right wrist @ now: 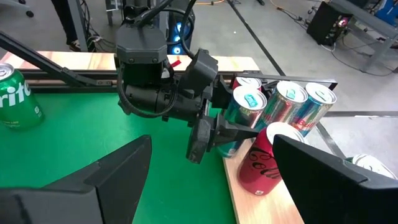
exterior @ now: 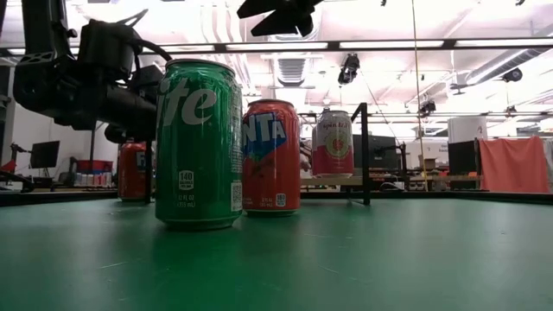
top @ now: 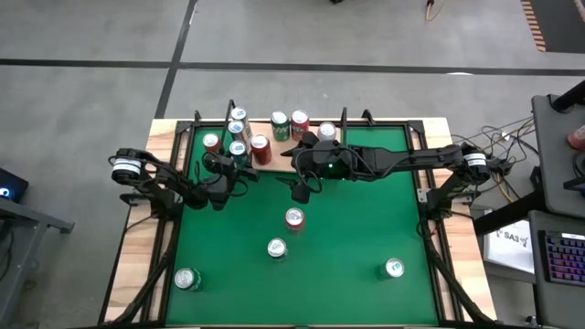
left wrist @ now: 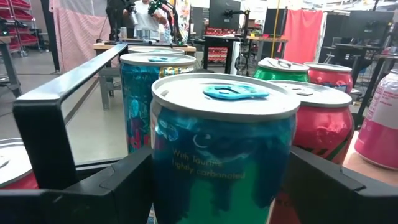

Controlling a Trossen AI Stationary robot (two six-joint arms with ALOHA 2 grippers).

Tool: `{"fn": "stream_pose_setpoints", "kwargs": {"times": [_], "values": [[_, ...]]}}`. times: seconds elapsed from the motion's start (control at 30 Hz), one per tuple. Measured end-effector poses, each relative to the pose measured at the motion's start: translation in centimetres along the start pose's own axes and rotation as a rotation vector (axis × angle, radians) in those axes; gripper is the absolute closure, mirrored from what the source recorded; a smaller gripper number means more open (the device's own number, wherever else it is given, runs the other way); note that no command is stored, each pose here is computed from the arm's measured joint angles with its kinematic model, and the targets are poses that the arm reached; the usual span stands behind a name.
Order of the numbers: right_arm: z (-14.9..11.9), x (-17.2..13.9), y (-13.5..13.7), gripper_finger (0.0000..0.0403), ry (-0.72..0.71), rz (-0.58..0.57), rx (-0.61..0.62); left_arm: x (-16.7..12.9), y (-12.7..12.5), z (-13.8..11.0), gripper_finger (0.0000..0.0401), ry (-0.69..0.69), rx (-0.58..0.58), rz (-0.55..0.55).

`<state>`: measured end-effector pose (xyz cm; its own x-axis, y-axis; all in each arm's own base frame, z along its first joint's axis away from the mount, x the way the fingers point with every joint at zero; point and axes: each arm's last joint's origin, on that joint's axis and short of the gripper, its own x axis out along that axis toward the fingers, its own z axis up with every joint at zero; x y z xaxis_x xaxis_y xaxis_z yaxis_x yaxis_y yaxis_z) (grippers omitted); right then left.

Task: Pick and place cans onto a shelf
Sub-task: Put the top blue silver soda can on the shelf aligned with the other blue silver soda can

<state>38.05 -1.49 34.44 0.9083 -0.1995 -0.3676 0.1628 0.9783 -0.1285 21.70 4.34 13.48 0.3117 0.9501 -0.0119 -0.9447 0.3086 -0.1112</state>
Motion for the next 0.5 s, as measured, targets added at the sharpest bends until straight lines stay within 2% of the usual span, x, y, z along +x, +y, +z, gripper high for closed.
{"fn": "stream_pose_setpoints", "kwargs": {"times": [0.5], "values": [[0.0,0.0,0.0,0.0076,0.0,0.0,-0.003,-0.1,0.1,1.1,0.0108,-0.021,0.002,-0.004]]}}
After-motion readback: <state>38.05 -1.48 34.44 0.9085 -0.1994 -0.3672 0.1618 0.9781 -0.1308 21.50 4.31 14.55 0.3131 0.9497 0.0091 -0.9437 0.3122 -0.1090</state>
